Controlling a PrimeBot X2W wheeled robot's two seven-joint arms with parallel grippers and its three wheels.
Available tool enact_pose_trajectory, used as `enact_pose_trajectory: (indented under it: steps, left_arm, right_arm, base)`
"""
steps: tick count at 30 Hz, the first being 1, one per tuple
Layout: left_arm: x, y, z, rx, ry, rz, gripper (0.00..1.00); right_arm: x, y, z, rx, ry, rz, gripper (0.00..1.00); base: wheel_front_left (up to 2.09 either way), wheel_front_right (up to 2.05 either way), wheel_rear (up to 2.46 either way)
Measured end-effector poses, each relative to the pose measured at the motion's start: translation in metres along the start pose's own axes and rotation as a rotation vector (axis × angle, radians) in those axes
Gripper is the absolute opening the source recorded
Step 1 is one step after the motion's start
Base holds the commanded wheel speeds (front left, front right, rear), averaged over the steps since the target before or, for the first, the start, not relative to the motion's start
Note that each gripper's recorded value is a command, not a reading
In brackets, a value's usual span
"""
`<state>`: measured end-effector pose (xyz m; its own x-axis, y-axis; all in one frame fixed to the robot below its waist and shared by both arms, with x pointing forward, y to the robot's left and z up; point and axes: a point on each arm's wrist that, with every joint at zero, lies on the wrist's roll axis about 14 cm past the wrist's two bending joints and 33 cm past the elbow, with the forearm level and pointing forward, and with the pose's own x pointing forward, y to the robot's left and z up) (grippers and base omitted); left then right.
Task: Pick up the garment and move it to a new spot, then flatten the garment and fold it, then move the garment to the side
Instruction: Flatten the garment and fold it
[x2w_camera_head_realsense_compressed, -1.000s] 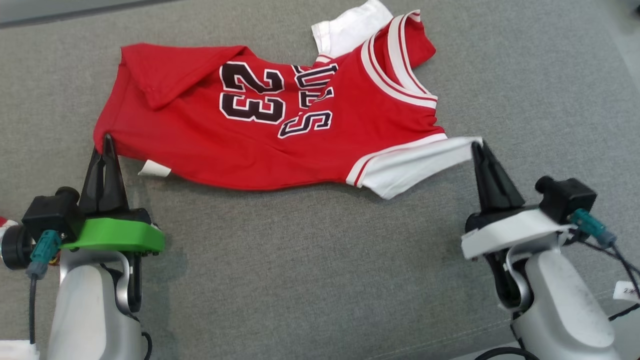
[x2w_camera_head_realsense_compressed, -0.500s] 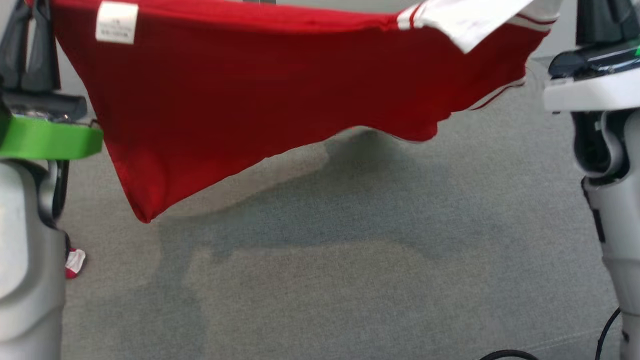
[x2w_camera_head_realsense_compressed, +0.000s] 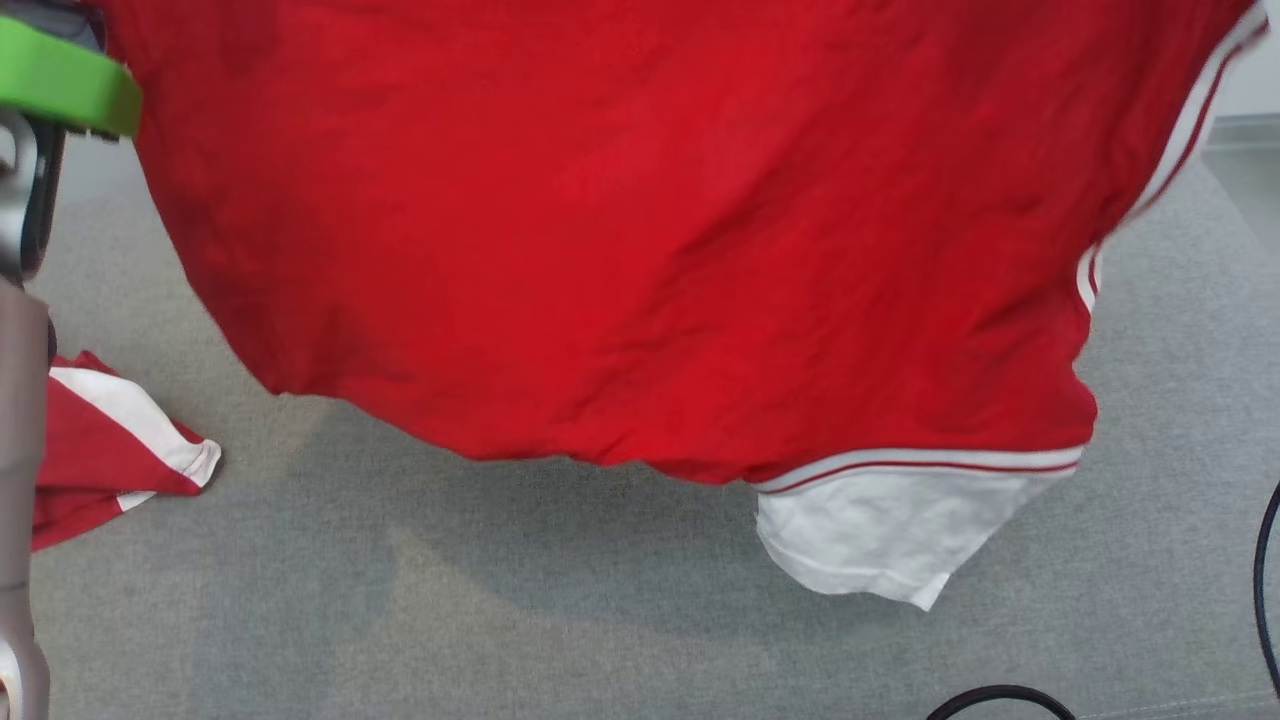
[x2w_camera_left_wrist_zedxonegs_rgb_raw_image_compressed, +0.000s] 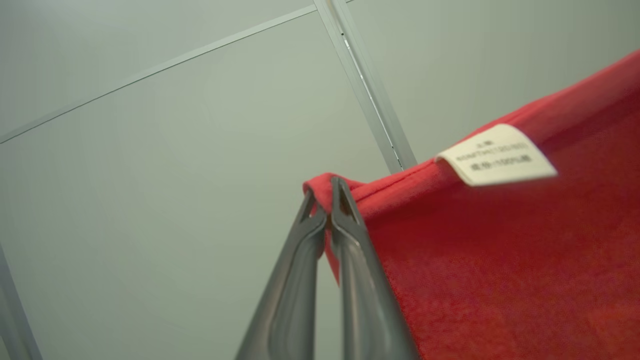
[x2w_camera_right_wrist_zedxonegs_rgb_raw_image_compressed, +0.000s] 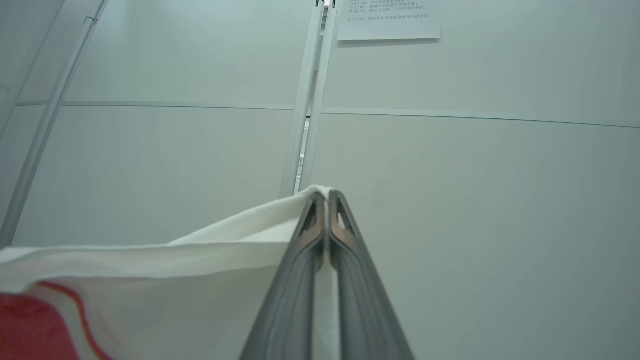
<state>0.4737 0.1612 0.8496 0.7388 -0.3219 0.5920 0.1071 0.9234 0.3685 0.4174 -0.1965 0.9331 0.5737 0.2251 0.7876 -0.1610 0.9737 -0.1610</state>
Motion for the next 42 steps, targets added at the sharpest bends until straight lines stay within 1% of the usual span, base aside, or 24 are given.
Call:
enact_pose_trajectory:
  steps: [4,6,9,11,14,15,18,20,21,22,24,26,28,29,30,31,32,33,34,36,38,39,41,42]
  left_arm:
    - [0.028,-0.002,-0.02,0.035,0.025,-0.022,0.0]
    - [0.044,0.005,-0.033,0.048,0.038,-0.009,0.0]
    - [0.075,0.013,-0.039,0.066,0.004,0.013,0.0]
    - [0.095,0.006,-0.044,0.087,-0.022,-0.005,0.0]
    - [0.112,-0.006,-0.066,0.081,-0.022,-0.026,0.0]
    - [0.115,-0.008,-0.076,0.074,-0.011,-0.027,0.0]
    - [0.11,-0.017,-0.116,0.035,0.045,-0.031,0.0]
    - [0.098,-0.029,-0.148,0.011,0.101,-0.045,0.0]
    - [0.098,-0.029,-0.148,0.011,0.101,-0.045,0.0]
    - [0.076,-0.042,-0.184,-0.037,0.173,-0.045,0.0]
    - [0.046,-0.056,-0.218,-0.109,0.252,-0.029,0.0]
    - [0.009,-0.079,-0.246,-0.176,0.342,-0.036,0.0]
    - [-0.035,-0.103,-0.27,-0.226,0.448,-0.053,0.0]
    - [-0.057,-0.11,-0.279,-0.265,0.495,-0.032,0.0]
    - [-0.079,-0.116,-0.286,-0.302,0.543,-0.01,0.0]
    - [-0.079,-0.116,-0.286,-0.302,0.543,-0.01,0.0]
    - [-0.122,-0.126,-0.295,-0.362,0.636,0.029,0.0]
    - [-0.142,-0.132,-0.296,-0.379,0.677,0.036,0.0]
    - [-0.142,-0.132,-0.296,-0.379,0.677,0.036,0.0]
    - [-0.176,-0.137,-0.295,-0.415,0.74,0.078,0.0]
    - [-0.2,-0.142,-0.29,-0.431,0.783,0.09,0.0]
    - [-0.211,-0.145,-0.287,-0.442,0.801,0.097,0.0]
    - [-0.231,-0.151,-0.279,-0.457,0.835,0.108,0.0]
    - [-0.241,-0.154,-0.275,-0.463,0.85,0.109,0.0]
  right_arm:
    - [0.031,-0.003,-0.027,-0.059,0.027,0.018,0.0]
    - [0.048,-0.006,-0.042,-0.109,0.032,0.022,0.0]
    - [0.072,-0.025,-0.056,-0.154,0.008,-0.023,0.0]
    - [0.082,-0.04,-0.066,-0.198,-0.001,-0.051,0.0]
    - [0.086,-0.055,-0.093,-0.243,0.024,-0.081,0.0]
    - [0.085,-0.059,-0.105,-0.232,0.039,-0.096,0.0]
    - [0.076,-0.059,-0.146,-0.211,0.104,-0.099,0.0]
    - [0.061,-0.054,-0.176,-0.199,0.16,-0.084,0.0]
    - [0.061,-0.054,-0.176,-0.199,0.16,-0.084,0.0]
    - [0.031,-0.048,-0.213,-0.163,0.251,-0.072,0.0]
    - [-0.007,-0.044,-0.245,-0.109,0.345,-0.078,0.0]
    - [-0.051,-0.038,-0.27,-0.073,0.443,-0.076,0.0]
    - [-0.103,-0.037,-0.29,0.002,0.547,-0.119,0.0]
    - [-0.129,-0.036,-0.296,0.017,0.597,-0.129,0.0]
    - [-0.155,-0.036,-0.3,0.048,0.643,-0.163,0.0]
    - [-0.155,-0.036,-0.3,0.048,0.643,-0.163,0.0]
    - [-0.21,-0.025,-0.308,0.077,0.764,-0.168,0.0]
    - [-0.236,-0.019,-0.309,0.112,0.813,-0.196,0.0]
    - [-0.236,-0.019,-0.309,0.112,0.813,-0.196,0.0]
    - [-0.278,-0.005,-0.306,0.15,0.903,-0.204,0.0]
    - [-0.306,0.001,-0.298,0.2,0.949,-0.253,0.0]
    - [-0.322,0.009,-0.294,0.205,0.986,-0.242,0.0]
    - [-0.35,0.014,-0.284,0.234,1.035,-0.279,0.0]
    - [-0.362,0.017,-0.279,0.233,1.06,-0.272,0.0]
  base:
    - [0.0,0.0,0.0]
    - [0.0,0.0,0.0]
    - [0.0,0.0,0.0]
    - [0.0,0.0,0.0]
    - [0.0,0.0,0.0]
    - [0.0,0.0,0.0]
    - [0.0,0.0,0.0]
    - [0.0,0.0,0.0]
    - [0.0,0.0,0.0]
    - [0.0,0.0,0.0]
    - [0.0,0.0,0.0]
    - [0.0,0.0,0.0]
    - [0.0,0.0,0.0]
    - [0.0,0.0,0.0]
    - [0.0,0.0,0.0]
    - [0.0,0.0,0.0]
    - [0.0,0.0,0.0]
    - [0.0,0.0,0.0]
    - [0.0,0.0,0.0]
    - [0.0,0.0,0.0]
    - [0.0,0.0,0.0]
    - [0.0,0.0,0.0]
    - [0.0,0.0,0.0]
    - [0.0,0.0,0.0]
